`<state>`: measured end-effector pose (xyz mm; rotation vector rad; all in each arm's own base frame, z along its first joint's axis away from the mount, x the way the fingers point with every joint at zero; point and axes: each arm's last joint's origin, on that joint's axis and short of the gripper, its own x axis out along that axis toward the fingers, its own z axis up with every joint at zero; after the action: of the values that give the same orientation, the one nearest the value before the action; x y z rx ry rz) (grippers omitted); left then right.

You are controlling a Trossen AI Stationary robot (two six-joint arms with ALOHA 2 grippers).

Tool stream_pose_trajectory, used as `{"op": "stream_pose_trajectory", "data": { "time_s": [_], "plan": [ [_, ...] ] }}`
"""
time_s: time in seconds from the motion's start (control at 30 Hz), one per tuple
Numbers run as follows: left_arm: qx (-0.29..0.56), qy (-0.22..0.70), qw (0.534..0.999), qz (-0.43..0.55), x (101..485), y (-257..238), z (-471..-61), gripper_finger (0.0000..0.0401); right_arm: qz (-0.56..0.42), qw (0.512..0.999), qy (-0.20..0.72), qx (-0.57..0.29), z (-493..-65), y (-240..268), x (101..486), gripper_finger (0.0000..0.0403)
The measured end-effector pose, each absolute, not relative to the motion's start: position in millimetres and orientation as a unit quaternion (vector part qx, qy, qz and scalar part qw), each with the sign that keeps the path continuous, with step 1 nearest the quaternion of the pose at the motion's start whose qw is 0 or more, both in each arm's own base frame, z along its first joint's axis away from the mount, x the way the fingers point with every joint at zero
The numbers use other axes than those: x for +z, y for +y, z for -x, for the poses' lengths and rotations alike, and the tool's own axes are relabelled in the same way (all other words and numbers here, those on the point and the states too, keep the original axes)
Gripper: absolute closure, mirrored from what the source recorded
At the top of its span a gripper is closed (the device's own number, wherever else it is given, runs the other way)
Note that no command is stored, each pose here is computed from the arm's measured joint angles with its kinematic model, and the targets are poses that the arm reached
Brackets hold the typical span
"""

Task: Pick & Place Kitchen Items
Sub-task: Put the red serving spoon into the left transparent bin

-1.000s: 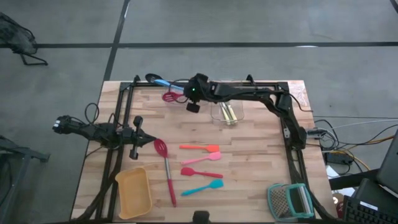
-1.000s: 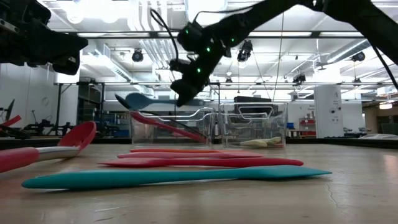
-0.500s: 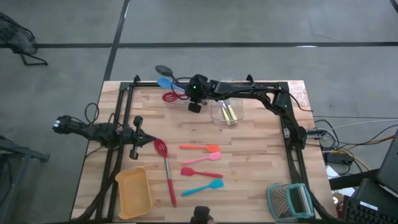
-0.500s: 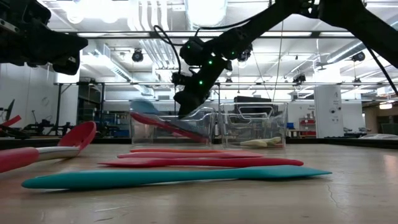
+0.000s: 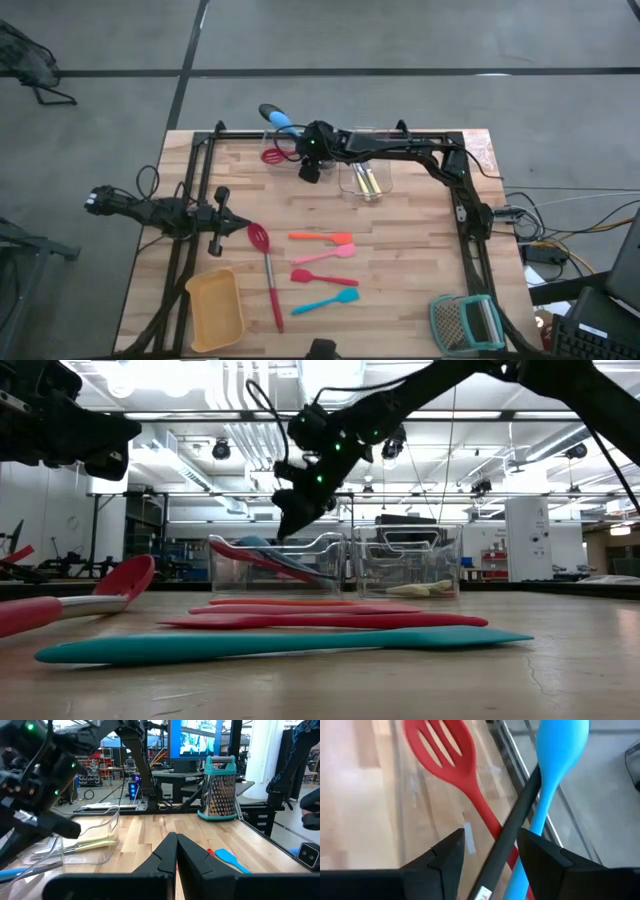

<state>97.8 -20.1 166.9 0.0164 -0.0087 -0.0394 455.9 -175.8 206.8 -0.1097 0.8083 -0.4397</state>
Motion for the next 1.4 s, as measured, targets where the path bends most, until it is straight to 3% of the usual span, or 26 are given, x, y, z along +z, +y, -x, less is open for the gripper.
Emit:
{"op": "stream_pose_trajectory", "data": {
  "time_s": [0.23,0.9,1.2,1.4],
  "plan": [
    [-0.020,-0.004,1.000,-0.008,167.0,-20.1,-97.8,0.0389,0.020,0.901,0.381,-0.208,-461.1,-151.8,213.3,0.0194],
    [-0.020,-0.005,1.000,-0.008,167.1,-20.1,-97.8,0.0389,-0.031,0.942,0.311,-0.119,-491.6,-20.0,222.4,0.0133],
    [-0.020,-0.004,1.000,-0.008,167.0,-20.1,-97.8,0.0389,-0.068,0.954,0.273,-0.105,-495.2,7.5,223.7,0.0124],
    [-0.020,-0.005,1.000,-0.008,167.1,-20.1,-97.8,0.0389,-0.084,0.959,0.253,-0.100,-493.8,13.8,210.7,0.0140]
  ]
}}
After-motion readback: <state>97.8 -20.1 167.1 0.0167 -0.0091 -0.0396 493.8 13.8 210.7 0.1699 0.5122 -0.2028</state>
